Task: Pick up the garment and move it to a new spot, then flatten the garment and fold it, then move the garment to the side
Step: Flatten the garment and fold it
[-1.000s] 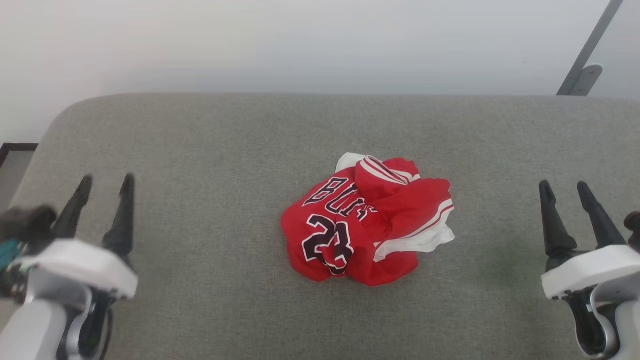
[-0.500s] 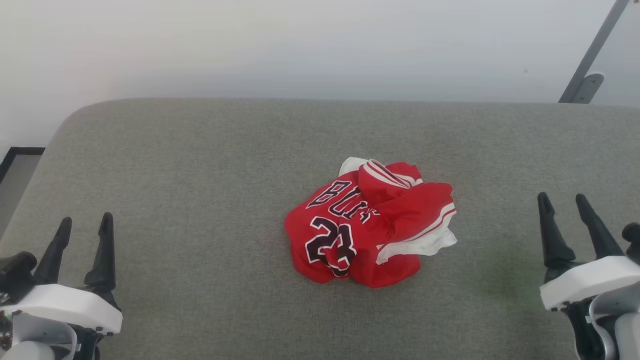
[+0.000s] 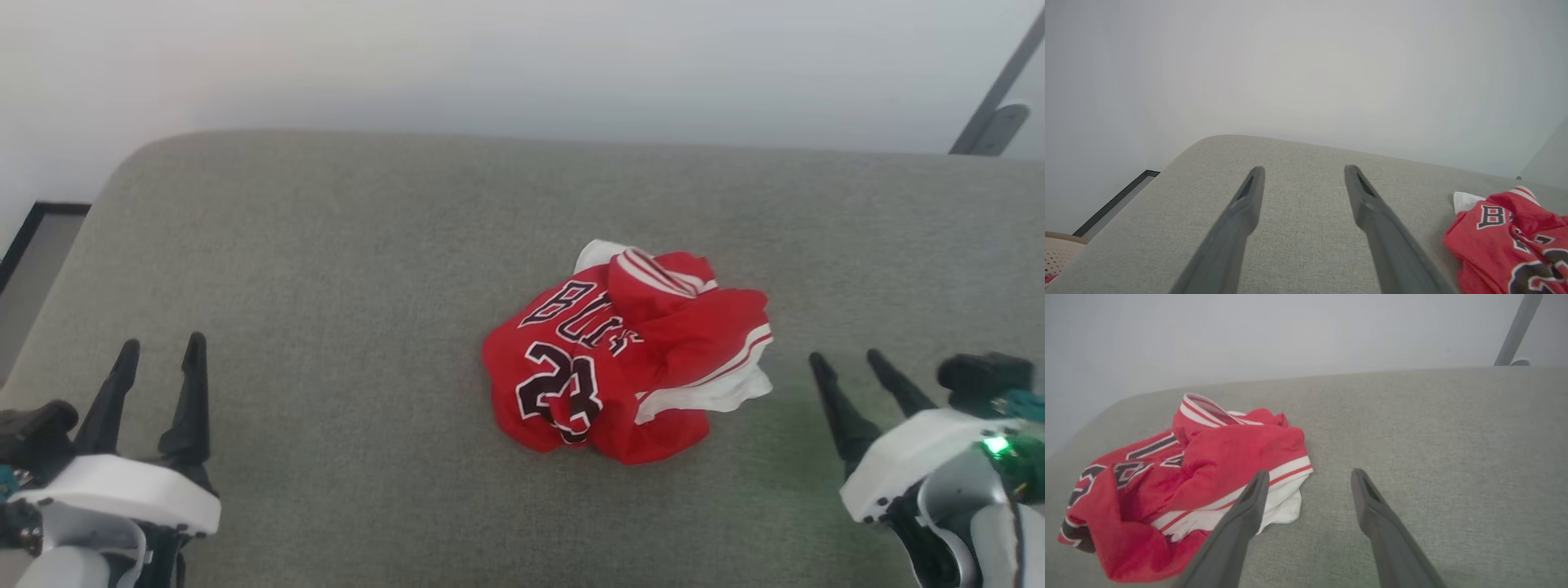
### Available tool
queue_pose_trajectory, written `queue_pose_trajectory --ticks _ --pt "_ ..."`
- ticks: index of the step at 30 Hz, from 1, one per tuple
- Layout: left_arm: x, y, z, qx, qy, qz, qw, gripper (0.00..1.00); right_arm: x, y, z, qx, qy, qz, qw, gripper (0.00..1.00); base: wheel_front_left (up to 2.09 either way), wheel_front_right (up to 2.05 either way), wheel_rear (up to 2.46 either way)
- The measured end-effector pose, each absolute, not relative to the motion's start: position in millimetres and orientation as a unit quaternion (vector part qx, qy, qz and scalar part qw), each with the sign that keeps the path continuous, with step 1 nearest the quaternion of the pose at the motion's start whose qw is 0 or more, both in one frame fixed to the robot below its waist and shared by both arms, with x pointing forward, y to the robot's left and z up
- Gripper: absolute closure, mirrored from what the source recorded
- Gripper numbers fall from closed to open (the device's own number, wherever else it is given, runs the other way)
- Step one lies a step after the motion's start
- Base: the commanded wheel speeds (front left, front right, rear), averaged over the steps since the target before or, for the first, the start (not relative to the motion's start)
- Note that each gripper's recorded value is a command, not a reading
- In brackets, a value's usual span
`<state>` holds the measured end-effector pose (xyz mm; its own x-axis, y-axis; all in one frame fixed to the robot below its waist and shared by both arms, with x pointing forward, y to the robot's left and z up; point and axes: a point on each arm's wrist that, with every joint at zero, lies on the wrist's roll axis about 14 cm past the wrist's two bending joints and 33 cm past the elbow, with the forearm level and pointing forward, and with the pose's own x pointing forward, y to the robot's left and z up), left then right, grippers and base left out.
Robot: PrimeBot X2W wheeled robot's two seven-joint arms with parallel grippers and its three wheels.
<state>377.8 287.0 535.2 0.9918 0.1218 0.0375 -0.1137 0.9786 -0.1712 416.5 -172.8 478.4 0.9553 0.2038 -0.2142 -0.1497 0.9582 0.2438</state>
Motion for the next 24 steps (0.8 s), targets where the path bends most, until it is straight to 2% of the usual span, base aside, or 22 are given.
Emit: queue_pose_trajectory --ticks 10,20,21,22,24 --pt "385 289 517 -0.095 -0.005 0.074 0.993 0.00 430 -143 417 0.064 0.294 0.149 0.942 0.00 0.00 0.00 0.00" --pt "393 292 495 -0.104 0.016 0.088 0.990 0.00 447 -118 378 -0.011 0.414 0.203 0.887 0.00 0.00 0.00 0.00" --pt "394 293 494 -0.106 0.017 0.089 0.990 0.00 447 -116 376 -0.019 0.423 0.208 0.882 0.39 0.00 0.00 0.00" --pt "393 293 493 -0.106 0.018 0.091 0.990 0.00 448 -115 375 -0.026 0.426 0.212 0.879 1.00 0.00 0.00 0.00" --pt "394 293 491 -0.107 0.020 0.093 0.990 0.00 452 -116 376 -0.032 0.426 0.212 0.879 1.00 0.00 0.00 0.00"
